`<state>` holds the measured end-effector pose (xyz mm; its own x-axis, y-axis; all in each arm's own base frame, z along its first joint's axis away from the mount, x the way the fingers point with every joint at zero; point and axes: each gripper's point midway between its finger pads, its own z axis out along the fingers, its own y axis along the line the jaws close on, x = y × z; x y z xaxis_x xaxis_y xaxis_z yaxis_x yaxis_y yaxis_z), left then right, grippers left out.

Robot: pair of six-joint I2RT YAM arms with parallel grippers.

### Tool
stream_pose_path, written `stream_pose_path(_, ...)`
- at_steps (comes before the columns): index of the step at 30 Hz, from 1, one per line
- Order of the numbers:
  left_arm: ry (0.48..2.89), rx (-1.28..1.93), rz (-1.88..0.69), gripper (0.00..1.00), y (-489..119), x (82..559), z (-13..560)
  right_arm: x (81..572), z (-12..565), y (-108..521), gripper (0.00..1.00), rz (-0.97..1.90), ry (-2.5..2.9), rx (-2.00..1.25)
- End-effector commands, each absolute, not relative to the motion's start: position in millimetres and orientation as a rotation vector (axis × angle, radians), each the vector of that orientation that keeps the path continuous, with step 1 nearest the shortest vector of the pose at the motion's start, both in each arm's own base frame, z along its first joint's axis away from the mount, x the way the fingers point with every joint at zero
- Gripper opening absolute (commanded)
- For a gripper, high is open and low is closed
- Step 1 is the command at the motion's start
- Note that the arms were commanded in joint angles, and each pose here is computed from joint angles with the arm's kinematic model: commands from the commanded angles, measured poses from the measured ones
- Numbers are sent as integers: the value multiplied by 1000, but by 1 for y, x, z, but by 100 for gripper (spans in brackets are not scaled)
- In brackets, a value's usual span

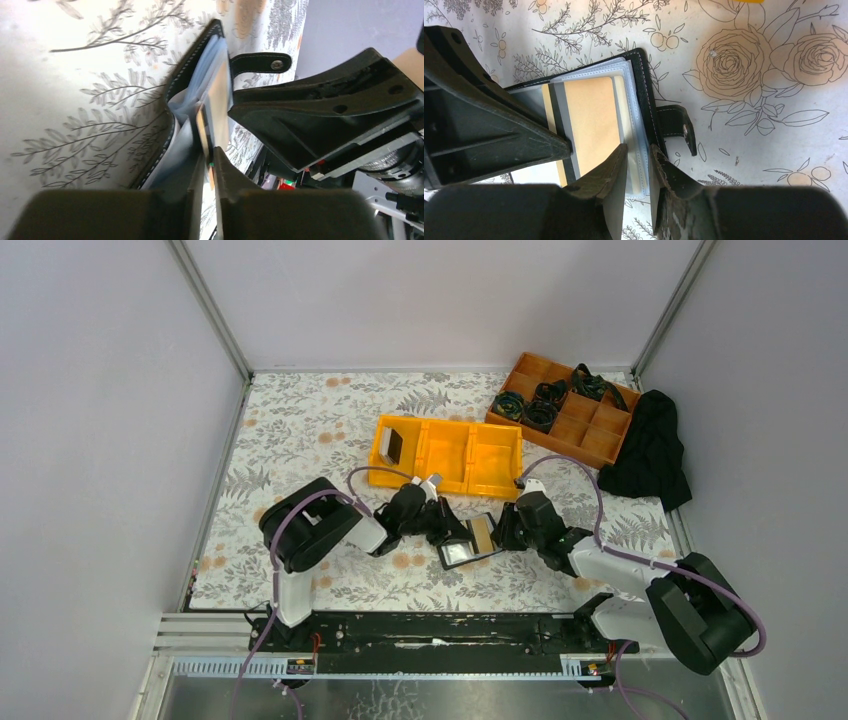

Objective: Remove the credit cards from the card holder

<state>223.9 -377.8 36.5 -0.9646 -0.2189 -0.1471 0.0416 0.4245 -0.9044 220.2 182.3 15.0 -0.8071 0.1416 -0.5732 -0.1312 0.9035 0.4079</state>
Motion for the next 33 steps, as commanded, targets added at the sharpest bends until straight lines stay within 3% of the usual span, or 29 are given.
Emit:
stream_pose_path(1,2251,-19,-1775,8,-404,219,84,194,7,209,28,744,2506,-48)
stream_pose_path(7,2258,-31,-1776,0,-399,216,81,194,6,204,29,708,2510,-50)
stream_pose_path(15,2272,-16,-1782,0,-391,210,82,201,-1,190,28,597,2516,-9)
stream_pose_path(20,2296,-13,-1751,13,-381,204,77,207,0,188,28,589,2517,9)
stream_pose_path(26,2297,-18,-1745,12,-377,204,76,210,0,188,28,595,2521,17)
stream_pose_path(31,2296,-24,-1772,17,-378,203,74,210,-2,187,28,593,2526,13)
stream_pose_path(33,2297,-25,-1782,12,-379,203,74,210,-2,187,28,593,2527,12)
